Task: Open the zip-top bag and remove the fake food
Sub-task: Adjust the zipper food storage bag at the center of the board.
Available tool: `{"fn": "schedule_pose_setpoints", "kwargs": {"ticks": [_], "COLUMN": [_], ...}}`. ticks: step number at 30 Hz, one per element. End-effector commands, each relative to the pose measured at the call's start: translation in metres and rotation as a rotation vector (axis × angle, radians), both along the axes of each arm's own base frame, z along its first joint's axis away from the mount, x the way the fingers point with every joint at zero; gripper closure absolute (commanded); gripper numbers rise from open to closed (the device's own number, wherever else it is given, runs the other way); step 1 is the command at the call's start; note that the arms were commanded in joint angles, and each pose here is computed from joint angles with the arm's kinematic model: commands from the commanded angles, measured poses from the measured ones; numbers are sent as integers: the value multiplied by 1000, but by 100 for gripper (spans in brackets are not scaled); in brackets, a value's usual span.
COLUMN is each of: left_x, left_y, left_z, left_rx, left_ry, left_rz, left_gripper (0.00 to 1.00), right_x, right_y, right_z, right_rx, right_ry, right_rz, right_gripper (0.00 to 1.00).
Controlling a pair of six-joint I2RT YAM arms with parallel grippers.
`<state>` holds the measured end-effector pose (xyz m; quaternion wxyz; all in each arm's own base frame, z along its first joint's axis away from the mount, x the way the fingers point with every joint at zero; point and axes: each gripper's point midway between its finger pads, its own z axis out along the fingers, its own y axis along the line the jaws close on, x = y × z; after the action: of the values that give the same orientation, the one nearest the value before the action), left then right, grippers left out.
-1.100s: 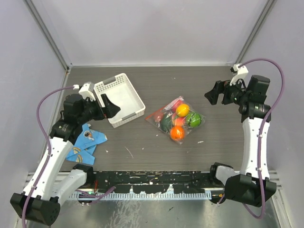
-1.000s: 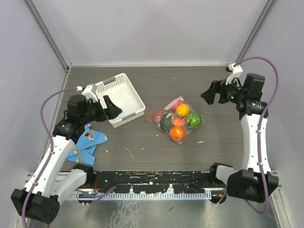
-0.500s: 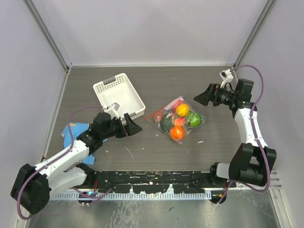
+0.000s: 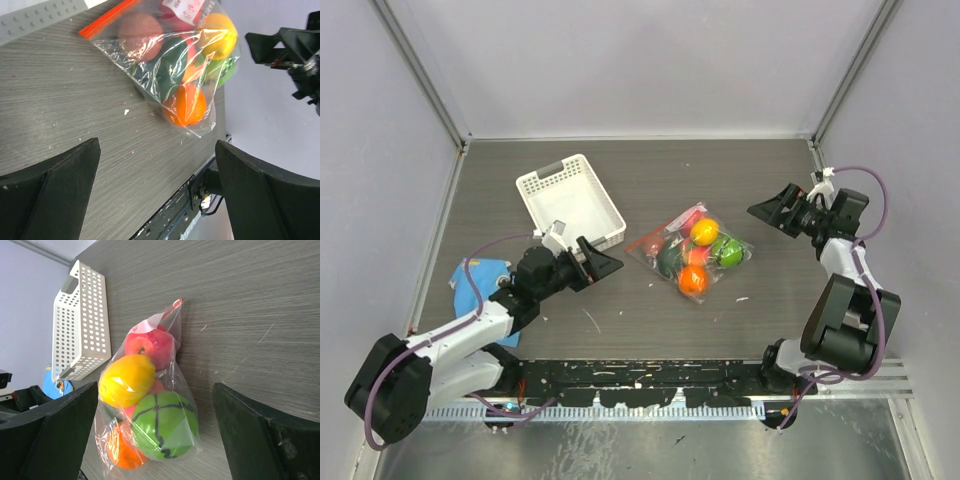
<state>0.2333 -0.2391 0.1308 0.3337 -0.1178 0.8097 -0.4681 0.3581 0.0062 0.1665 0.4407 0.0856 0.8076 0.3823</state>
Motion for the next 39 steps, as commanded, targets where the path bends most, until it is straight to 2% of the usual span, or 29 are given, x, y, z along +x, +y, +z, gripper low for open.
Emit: {"fn": "schedule_pose_setpoints", "kwargs": {"ticks": [1,4,10,17,24,26,27,29,33,39], "left_x": [9,9,8,6,5,5,5,5,5,4], "left_y": [-12,-16,-29,-35,-36,-37,-37,-36,-35,-33], "left_z": [28,25,20,13,4,3,2,1,-1,-8], "left_rx": [-110,-120,-134,-124,-109,-107,-105,-104,-97,-63], "left_ry": [-72,-59,-48,-37,-18,-16,-14,-12,-9,-3], "left_rz": [-1,-20,-68,-79,-90,-92,-92,-92,-86,-87], "left_gripper": [2,1,6,7,12,12,15,16,18,24], "right_x": [8,7,-1,-6,-17,-15,-15,-15,-17,-23], "right_y": [9,28,66,65,74,74,74,77,81,87], "right_z": [7,8,17,-5,-20,-24,-24,-25,-26,-24], "right_rx": [0,-115,-363,-684,-822,-851,-857,-855,-859,-870], "right_ry": [-46,-78,-205,-207,-194,-178,-175,-171,-169,-190], "right_rz": [103,208,391,519,603,605,607,617,631,678], "right_gripper": [0,0,0,0,1,8,13,26,60,92]}}
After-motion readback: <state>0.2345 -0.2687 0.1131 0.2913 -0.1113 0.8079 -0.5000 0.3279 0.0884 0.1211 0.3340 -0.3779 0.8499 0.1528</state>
